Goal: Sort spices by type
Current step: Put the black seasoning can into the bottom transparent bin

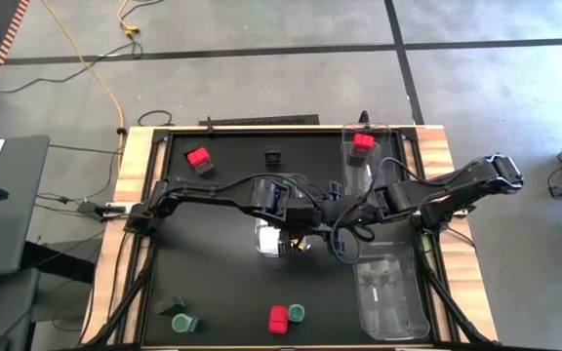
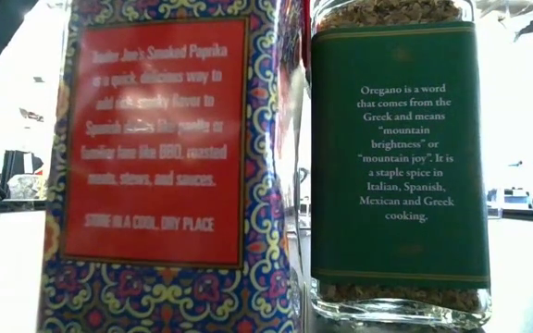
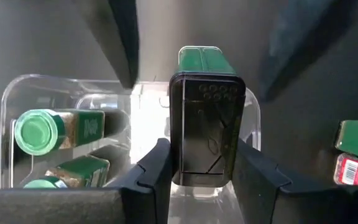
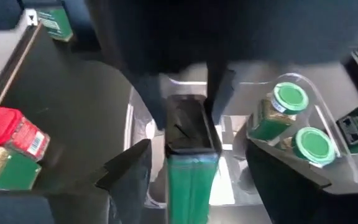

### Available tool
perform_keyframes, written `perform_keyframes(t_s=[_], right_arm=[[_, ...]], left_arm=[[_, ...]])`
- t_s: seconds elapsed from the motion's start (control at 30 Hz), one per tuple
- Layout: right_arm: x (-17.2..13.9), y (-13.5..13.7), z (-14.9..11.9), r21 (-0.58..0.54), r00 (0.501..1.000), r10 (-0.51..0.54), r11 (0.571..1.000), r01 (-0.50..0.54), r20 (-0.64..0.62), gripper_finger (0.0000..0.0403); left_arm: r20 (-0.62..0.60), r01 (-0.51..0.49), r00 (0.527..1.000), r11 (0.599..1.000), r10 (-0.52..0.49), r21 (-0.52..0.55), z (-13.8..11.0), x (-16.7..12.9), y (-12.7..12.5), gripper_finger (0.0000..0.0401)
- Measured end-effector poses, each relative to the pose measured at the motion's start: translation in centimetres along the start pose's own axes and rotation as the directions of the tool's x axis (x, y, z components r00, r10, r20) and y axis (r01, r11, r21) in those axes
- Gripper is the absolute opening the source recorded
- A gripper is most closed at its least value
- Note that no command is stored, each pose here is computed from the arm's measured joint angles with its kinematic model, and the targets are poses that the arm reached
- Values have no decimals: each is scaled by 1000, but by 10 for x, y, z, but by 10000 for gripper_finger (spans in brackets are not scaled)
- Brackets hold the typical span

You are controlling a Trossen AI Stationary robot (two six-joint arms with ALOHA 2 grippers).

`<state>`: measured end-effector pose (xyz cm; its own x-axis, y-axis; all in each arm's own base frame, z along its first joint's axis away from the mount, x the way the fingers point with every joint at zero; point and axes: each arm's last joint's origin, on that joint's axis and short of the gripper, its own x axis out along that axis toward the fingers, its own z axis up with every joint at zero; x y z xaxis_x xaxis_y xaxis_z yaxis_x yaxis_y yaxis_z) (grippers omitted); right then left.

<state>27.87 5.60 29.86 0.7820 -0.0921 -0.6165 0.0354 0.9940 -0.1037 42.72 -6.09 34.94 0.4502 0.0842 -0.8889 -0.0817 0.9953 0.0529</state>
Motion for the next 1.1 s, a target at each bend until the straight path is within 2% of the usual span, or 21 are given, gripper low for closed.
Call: perform_keyframes(t_s=[0.17,0.3,0.5,0.6,0.87,1.1], right_arm=[[-31,-5,3,21,998,11,1000,-13,63,291],[-48,-10,-4,88,1000,9,996,-11,20,291],[-47,-10,-14,139,1000,6,990,-5,-1,291],[-38,-5,-15,127,1000,10,992,-7,-20,291],[-38,-1,-5,99,996,29,994,-37,79,291],[-41,-2,-5,97,996,29,995,-38,84,291]], left_arm=[[49,12,999,1000,-12,-10,3,-8,2,126],[52,14,999,1000,-13,-2,5,-4,2,126],[101,20,995,1000,-20,0,10,-4,2,126],[123,23,992,1000,-24,6,12,-4,2,126],[153,22,988,1000,-24,16,15,-4,3,126],[142,16,990,1000,-17,9,15,-3,6,126]])
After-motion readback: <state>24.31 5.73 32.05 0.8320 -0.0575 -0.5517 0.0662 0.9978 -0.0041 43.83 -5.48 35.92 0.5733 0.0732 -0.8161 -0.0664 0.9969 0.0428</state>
